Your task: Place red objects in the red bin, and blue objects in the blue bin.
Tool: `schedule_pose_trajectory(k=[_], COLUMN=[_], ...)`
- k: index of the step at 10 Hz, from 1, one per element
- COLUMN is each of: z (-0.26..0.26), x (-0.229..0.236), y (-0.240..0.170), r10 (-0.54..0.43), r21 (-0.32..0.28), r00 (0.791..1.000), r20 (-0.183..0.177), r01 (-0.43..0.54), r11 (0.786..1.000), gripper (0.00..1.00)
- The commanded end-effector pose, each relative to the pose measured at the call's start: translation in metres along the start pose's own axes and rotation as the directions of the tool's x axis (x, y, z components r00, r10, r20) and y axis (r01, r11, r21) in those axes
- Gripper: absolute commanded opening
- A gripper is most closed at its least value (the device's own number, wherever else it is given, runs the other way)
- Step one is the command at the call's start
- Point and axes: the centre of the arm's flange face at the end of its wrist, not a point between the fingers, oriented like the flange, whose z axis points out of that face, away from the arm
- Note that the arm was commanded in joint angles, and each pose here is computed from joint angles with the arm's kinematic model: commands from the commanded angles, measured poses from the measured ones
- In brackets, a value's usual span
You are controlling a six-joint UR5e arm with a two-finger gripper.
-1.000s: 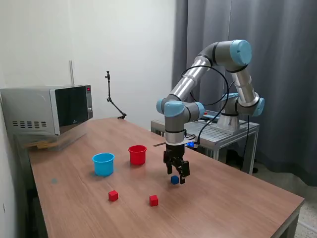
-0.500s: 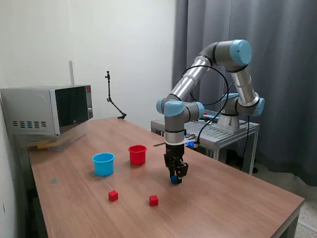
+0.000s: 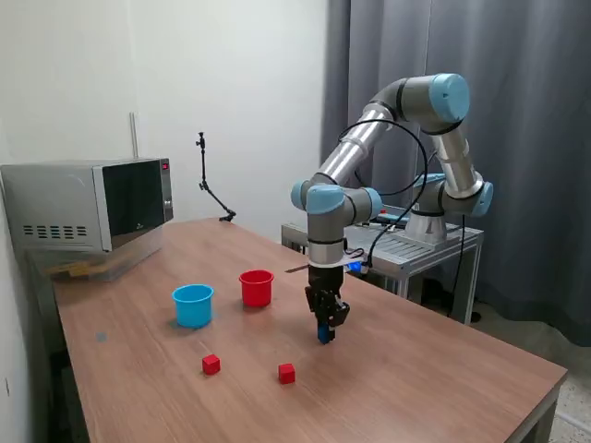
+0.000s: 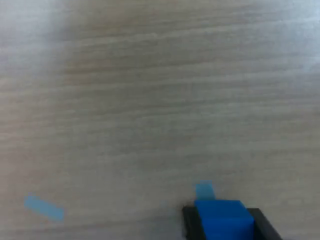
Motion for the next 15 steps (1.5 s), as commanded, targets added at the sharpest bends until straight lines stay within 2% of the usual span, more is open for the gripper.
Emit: schedule_pose_trajectory(k=[1,3,5,6,7,8,9,11,12,15], z=[-0.038,-0.118,-0.147,-0.147,-0.126,-0.107,-0.095,-0.094,-0.105,-0.138], x=[-0.001,-0.033,-0.109,-0.126,-0.155,-0.164,-0.17,-0.179,-0.179,-0.192], y=[0.011,0.032,0.063,0.072,0.08,0.089,0.098,0.121,0.127,0.15], r10=[-0.006,0.045,0.15,0.174,0.21,0.192,0.177,0.153,0.122,0.123], r21=[-0.069,-0.194,-0.24,-0.223,-0.125,-0.073,-0.053,-0.07,-0.091,-0.174], r00=[1.0,0.999,0.989,0.985,0.977,0.98,0.983,0.987,0.991,0.992], r20=[0.031,0.029,0.013,0.014,0.031,0.042,0.046,0.046,0.046,0.042], r01=[0.008,-0.038,-0.142,-0.167,-0.205,-0.189,-0.174,-0.15,-0.117,-0.114], r11=[0.998,0.98,0.96,0.96,0.971,0.979,0.983,0.986,0.989,0.978], gripper=[0.0,0.0,0.0,0.0,0.0,0.0,0.0,0.0,0.0,0.0])
